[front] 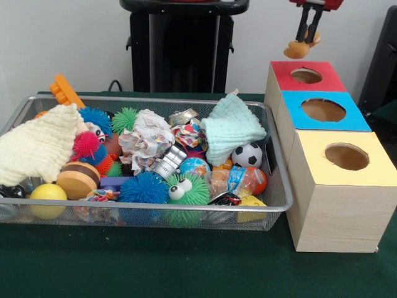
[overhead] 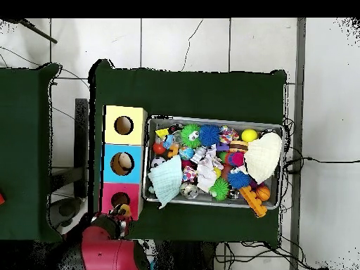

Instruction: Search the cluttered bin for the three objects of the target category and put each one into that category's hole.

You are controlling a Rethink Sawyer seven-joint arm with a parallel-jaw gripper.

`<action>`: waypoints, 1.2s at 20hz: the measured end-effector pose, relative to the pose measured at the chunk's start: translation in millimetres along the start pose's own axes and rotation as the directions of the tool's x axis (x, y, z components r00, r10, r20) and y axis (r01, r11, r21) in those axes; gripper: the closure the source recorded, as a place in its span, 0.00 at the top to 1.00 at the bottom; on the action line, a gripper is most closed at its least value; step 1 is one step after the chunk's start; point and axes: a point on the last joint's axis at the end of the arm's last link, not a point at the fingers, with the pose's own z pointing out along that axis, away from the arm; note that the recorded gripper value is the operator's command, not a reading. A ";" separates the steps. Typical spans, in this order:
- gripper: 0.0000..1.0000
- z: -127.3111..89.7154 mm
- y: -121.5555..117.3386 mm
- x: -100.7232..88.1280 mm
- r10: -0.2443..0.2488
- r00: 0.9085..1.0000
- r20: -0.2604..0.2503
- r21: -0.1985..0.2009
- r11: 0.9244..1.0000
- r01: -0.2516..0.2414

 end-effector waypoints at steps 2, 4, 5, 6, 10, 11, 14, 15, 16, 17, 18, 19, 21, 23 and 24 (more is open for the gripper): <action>0.00 1.4 4.0 2.5 0.001 1.000 -0.005 0.000 1.000 -0.001; 0.00 2.9 7.4 5.0 0.001 1.000 -0.010 0.000 1.000 -0.001; 0.00 3.5 8.9 6.1 0.000 1.000 -0.011 0.001 1.000 0.000; 0.00 3.9 10.2 7.0 -0.001 1.000 -0.012 0.001 1.000 0.001; 0.00 6.8 19.1 14.9 -0.009 1.000 -0.021 0.004 1.000 0.009; 0.00 7.7 20.6 16.6 -0.008 1.000 -0.023 0.006 1.000 0.008; 0.00 9.4 24.3 20.1 -0.005 1.000 -0.028 0.010 1.000 0.005; 0.00 9.9 25.6 21.2 -0.003 1.000 -0.030 0.010 1.000 0.004; 0.00 10.8 27.5 23.1 -0.001 0.999 -0.032 0.012 1.000 0.002; 0.00 12.1 30.2 25.7 -0.001 0.999 -0.036 0.014 1.000 0.002; 0.00 12.9 31.8 27.0 0.000 0.999 -0.039 0.015 1.000 0.001; 0.00 13.6 33.0 27.8 0.001 0.999 -0.040 0.015 1.000 0.000; 0.00 15.7 35.4 29.7 0.004 0.999 -0.046 0.016 1.000 -0.004; 0.00 17.8 36.6 31.4 0.007 0.999 -0.051 0.018 1.000 -0.006; 0.00 19.3 37.4 32.6 0.008 0.998 -0.054 0.020 1.000 -0.006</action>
